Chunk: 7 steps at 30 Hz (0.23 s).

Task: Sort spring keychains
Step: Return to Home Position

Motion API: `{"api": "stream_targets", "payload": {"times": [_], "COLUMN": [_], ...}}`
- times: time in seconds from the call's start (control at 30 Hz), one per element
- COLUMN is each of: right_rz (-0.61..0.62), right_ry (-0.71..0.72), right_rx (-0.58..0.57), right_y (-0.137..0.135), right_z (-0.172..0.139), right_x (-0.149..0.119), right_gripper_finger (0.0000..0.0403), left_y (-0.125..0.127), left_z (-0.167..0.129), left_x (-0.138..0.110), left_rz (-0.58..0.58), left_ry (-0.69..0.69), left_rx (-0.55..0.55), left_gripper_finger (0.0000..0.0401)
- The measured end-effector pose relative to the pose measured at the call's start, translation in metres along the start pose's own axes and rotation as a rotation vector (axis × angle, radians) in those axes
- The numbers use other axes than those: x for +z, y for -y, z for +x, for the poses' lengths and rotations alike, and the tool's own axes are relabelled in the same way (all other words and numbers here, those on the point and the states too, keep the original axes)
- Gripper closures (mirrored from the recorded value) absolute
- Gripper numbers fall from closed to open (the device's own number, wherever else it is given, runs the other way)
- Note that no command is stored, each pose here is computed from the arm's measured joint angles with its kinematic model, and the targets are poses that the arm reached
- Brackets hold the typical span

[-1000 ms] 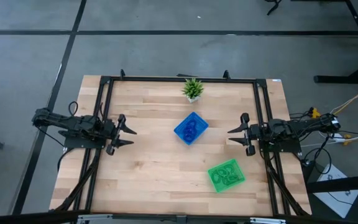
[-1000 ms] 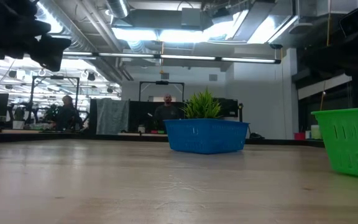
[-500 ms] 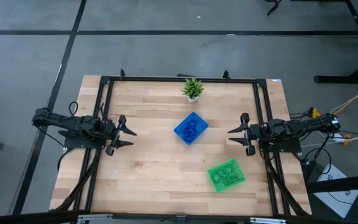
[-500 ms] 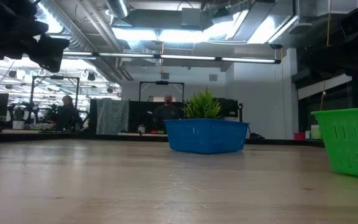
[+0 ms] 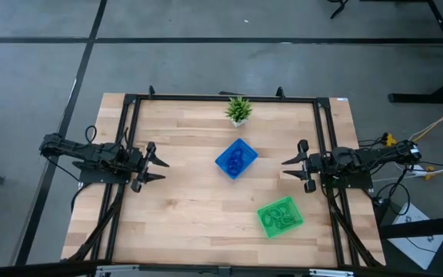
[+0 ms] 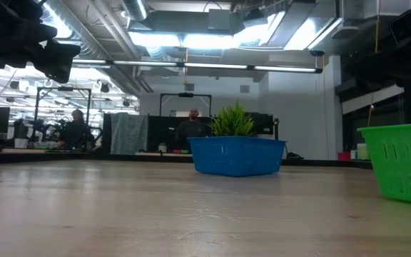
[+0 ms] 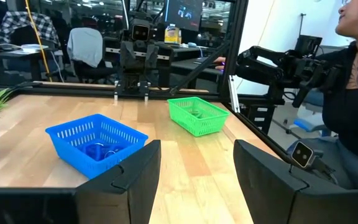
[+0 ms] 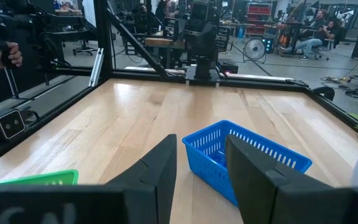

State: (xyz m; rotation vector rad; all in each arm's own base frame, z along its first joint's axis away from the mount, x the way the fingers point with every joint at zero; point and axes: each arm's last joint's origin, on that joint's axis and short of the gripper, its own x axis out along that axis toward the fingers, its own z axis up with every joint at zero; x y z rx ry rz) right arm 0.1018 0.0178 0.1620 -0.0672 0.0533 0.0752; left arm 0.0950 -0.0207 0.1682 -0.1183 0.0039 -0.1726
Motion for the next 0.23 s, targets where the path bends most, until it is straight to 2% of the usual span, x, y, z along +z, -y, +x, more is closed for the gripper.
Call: {"api": "stream_targets", "payload": {"times": [0.23], "right_rz": [0.000], "right_ry": [0.000], "right_rx": [0.000], "right_y": [0.0000], "right_z": [0.0000], "right_x": [0.0000], "right_gripper_finger": [0.0267], "left_y": [-0.0001], "left_z": [0.0000], "left_x": [0.0000], "left_rz": [0.000], "left_ry": [0.001], "left_rx": [0.003], "left_gripper_finger": [0.0203]}}
